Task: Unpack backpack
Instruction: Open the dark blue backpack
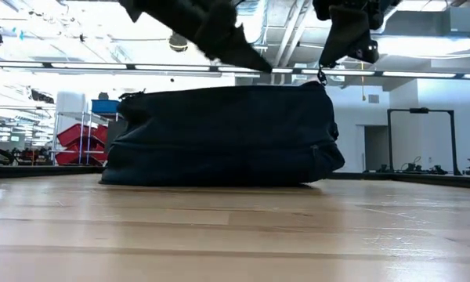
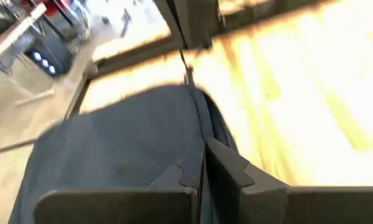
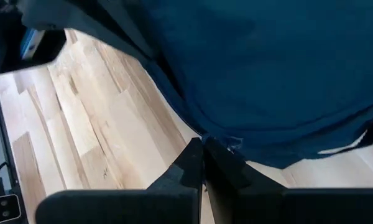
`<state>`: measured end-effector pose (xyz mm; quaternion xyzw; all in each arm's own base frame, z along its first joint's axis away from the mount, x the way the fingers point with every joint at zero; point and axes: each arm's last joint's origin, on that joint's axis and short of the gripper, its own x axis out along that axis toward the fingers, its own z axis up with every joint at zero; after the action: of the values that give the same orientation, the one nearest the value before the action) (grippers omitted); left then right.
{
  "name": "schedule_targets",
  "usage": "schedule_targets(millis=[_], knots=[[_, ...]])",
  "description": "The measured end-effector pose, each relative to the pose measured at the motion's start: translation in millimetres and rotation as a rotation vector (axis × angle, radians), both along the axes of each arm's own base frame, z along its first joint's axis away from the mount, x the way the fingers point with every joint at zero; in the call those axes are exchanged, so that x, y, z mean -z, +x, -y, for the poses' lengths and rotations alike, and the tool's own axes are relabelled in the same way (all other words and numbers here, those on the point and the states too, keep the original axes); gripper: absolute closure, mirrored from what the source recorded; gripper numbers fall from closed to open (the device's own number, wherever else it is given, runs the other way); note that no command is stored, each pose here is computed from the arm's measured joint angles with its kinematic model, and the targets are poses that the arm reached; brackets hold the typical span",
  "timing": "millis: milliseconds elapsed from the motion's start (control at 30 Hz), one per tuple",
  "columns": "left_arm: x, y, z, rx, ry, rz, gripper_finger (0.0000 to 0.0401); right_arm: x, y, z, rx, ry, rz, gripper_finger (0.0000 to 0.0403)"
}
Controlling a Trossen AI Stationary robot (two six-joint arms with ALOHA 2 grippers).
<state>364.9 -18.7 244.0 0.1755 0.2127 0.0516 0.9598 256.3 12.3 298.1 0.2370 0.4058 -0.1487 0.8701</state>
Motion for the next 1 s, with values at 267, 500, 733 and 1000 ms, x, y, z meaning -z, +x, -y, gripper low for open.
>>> schedule_targets(millis=[267,500,733,1000], knots=[[3,7,-1,0.010,0.018,0.049,0.0355,-1,1,-4,-0.028,-0.009,0.020,0.0403],[5,12,-7,0.007,-0.114,0.095,0.0278,-1,1,-5,-0.030,-0.011,0.020,0.0403],[29,27,-7,-0.030,-0.105,0.043,0.0225,-1,1,-5,-0.032,-0.012,0.018,0.0403],[22,35,-9,-0.074,-0.002,0.055,0.0211,-2,1,-13,-0.062,-0.011,0.032,0.0403]])
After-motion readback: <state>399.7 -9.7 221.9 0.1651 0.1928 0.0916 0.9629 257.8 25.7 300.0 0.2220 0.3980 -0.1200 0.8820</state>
